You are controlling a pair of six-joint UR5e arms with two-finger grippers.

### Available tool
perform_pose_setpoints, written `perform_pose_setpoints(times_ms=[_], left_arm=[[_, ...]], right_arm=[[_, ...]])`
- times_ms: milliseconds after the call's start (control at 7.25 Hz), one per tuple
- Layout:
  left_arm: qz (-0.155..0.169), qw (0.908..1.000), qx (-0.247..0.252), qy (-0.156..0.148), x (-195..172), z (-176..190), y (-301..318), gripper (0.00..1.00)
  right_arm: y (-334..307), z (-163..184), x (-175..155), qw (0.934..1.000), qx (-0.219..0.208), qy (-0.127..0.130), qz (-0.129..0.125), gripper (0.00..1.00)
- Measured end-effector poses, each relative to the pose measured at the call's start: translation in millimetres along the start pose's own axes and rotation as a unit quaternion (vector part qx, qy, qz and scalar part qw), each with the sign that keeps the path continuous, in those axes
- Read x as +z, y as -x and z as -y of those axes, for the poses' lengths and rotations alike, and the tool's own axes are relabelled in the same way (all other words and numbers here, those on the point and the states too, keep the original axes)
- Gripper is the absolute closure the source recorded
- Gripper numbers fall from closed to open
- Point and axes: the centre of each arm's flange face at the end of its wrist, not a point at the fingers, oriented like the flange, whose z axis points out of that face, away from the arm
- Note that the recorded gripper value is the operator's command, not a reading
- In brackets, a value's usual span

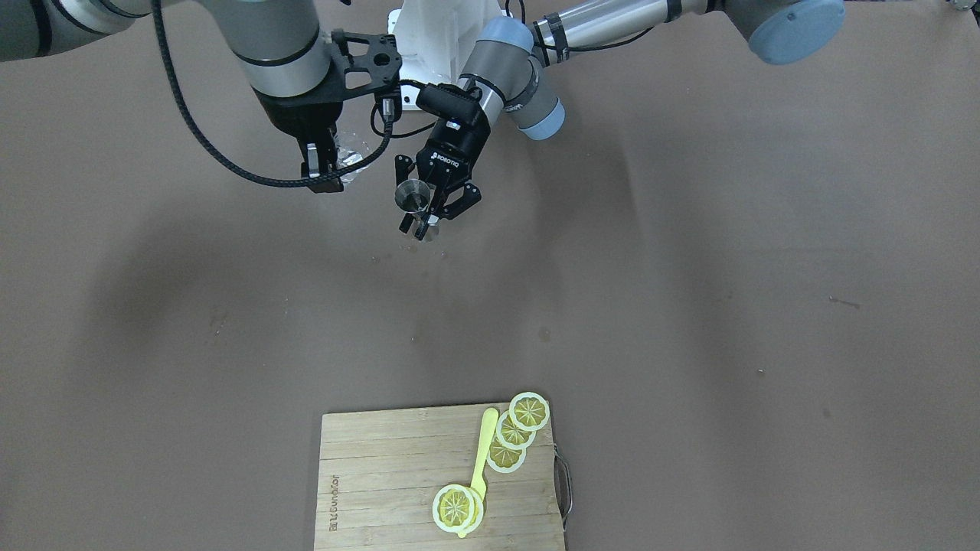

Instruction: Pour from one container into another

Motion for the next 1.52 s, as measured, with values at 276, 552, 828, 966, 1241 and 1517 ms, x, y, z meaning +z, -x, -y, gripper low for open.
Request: perform_pose_setpoints(times_ms=[276, 552, 828, 966, 1241, 1517], left_arm=[[0.000, 1.0000, 0.000, 0.000, 0, 0, 0, 1.00], [0.000, 1.0000, 0.001, 0.000, 0, 0, 0, 1.00], [0.000, 1.0000, 0.001, 0.000, 0, 0, 0, 1.00], [0.000, 1.0000, 0.000, 0.000, 0, 0, 0, 1.00], [0.000, 1.0000, 0.001, 0.000, 0, 0, 2, 1.00], [0.004, 1.0000, 0.004, -0.002, -15, -13, 35, 1.00]], right_arm=[[-6, -47, -13, 0.9990, 0.001, -0.044, -0.013, 1.00], [-13, -96, -8, 0.9972, -0.006, -0.072, -0.023, 1.00], [-16, -139, 6, 0.9951, -0.010, -0.093, -0.030, 1.00], [-19, -153, 12, 0.9944, -0.009, -0.101, -0.031, 1.00], [-33, -179, 19, 0.9926, -0.005, -0.117, -0.033, 1.00], [-42, -217, 37, 0.9906, -0.002, -0.132, -0.037, 1.00]])
